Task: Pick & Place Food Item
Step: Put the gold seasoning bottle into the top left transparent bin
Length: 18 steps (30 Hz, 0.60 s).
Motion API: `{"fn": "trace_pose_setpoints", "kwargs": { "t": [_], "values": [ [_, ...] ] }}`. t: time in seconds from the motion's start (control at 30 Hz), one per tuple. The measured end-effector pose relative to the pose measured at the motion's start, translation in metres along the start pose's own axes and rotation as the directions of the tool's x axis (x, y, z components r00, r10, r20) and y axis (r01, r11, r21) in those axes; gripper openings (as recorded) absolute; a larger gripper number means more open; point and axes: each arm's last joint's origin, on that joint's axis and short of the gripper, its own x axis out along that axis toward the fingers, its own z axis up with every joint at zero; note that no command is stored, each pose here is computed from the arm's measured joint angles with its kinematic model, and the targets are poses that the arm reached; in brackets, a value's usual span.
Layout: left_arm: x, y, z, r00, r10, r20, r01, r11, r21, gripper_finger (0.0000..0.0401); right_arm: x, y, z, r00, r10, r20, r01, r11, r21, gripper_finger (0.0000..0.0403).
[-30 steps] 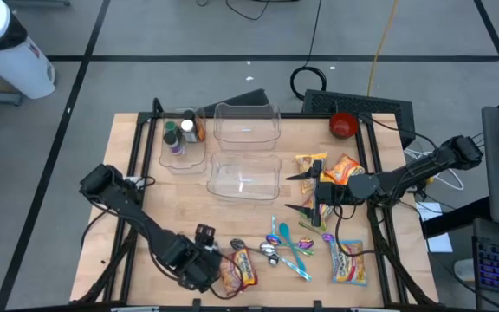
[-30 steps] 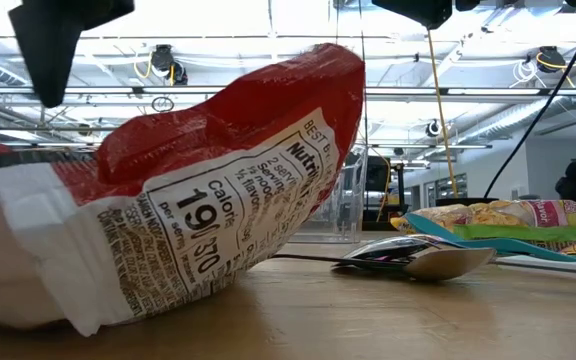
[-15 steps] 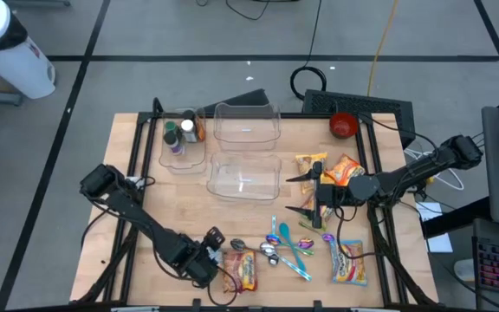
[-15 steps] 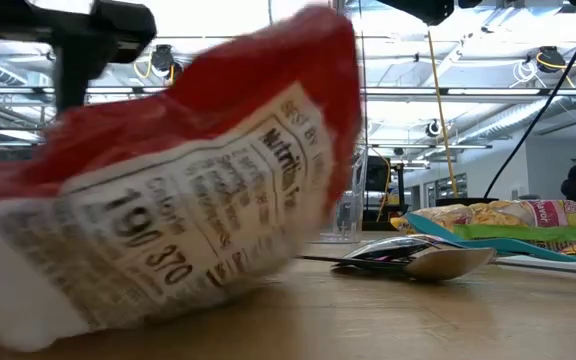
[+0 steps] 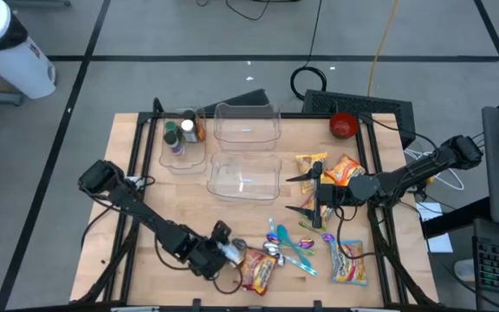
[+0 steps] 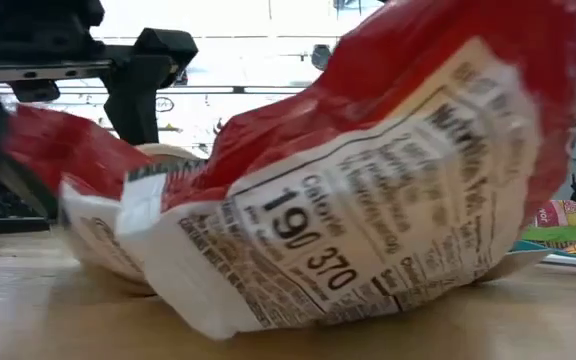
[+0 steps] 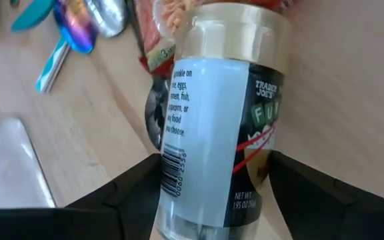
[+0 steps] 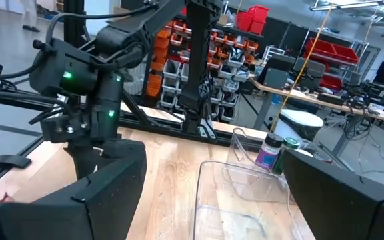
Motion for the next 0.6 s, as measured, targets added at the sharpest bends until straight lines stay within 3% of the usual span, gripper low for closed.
{"fn": "trace_pose_setpoints", "kwargs": {
  "t": [0.2, 0.43, 0.6],
  "values": [
    [0.0022, 0.0032, 0.0024, 0.999, 0.007, 0.031, -0.001, 0.986, -0.169, 0.0255, 0.0000, 0.0000, 0.0000, 1.000, 0.000, 0.000, 0.000, 1.000, 0.002, 0.0345],
    [0.0009, 0.0038, 0.0054, 0.998, -0.016, 0.066, 0.038, 0.934, -0.357, 0.0208, 0.0000, 0.0000, 0.0000, 1.000, 0.000, 0.000, 0.000, 1.000, 0.003, 0.0345],
    [0.0030, 0.0066, 0.0071, 0.996, -0.004, 0.086, 0.042, 0.893, -0.448, 0.0241, 0.0000, 0.0000, 0.0000, 1.000, 0.000, 0.000, 0.000, 1.000, 0.004, 0.0345]
  ]
}}
